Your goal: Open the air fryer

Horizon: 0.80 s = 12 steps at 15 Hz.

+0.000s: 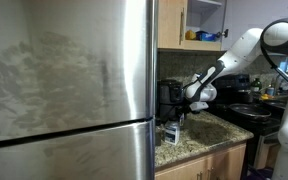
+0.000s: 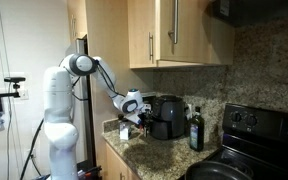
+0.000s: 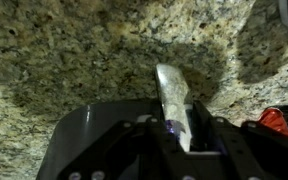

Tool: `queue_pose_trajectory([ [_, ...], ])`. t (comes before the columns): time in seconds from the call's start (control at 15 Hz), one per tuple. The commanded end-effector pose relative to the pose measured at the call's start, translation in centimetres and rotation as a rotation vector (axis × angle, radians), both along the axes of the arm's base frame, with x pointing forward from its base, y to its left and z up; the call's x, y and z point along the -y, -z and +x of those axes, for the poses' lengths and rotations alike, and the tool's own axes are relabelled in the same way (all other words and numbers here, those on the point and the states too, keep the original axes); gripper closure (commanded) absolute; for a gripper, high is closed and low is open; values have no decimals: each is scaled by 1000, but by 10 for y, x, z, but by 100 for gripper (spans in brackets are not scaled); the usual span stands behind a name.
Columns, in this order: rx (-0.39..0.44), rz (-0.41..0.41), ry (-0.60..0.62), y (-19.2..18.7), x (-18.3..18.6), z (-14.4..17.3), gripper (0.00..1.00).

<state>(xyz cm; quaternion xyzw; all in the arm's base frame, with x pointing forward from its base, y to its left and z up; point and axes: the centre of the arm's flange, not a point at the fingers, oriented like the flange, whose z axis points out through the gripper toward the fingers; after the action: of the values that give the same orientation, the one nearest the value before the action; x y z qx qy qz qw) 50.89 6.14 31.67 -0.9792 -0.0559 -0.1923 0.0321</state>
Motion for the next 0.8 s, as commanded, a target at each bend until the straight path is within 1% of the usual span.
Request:
queue_pose_trajectory([
  [0.0,-99,-7,41,29,4,-19,41],
  [0.07,-95,-11,48,26,2,-23,40],
  [0.13,-109,-21,59,29,0,-34,35],
  [0.2,-120,-31,64,33,-1,-44,27],
  [0.33,-118,-62,60,36,-7,-67,13],
  [0.47,-91,-105,55,33,-12,-89,2],
  [0.6,-36,-155,50,24,-15,-115,0],
  [0.73,61,-176,55,7,-16,-139,0],
])
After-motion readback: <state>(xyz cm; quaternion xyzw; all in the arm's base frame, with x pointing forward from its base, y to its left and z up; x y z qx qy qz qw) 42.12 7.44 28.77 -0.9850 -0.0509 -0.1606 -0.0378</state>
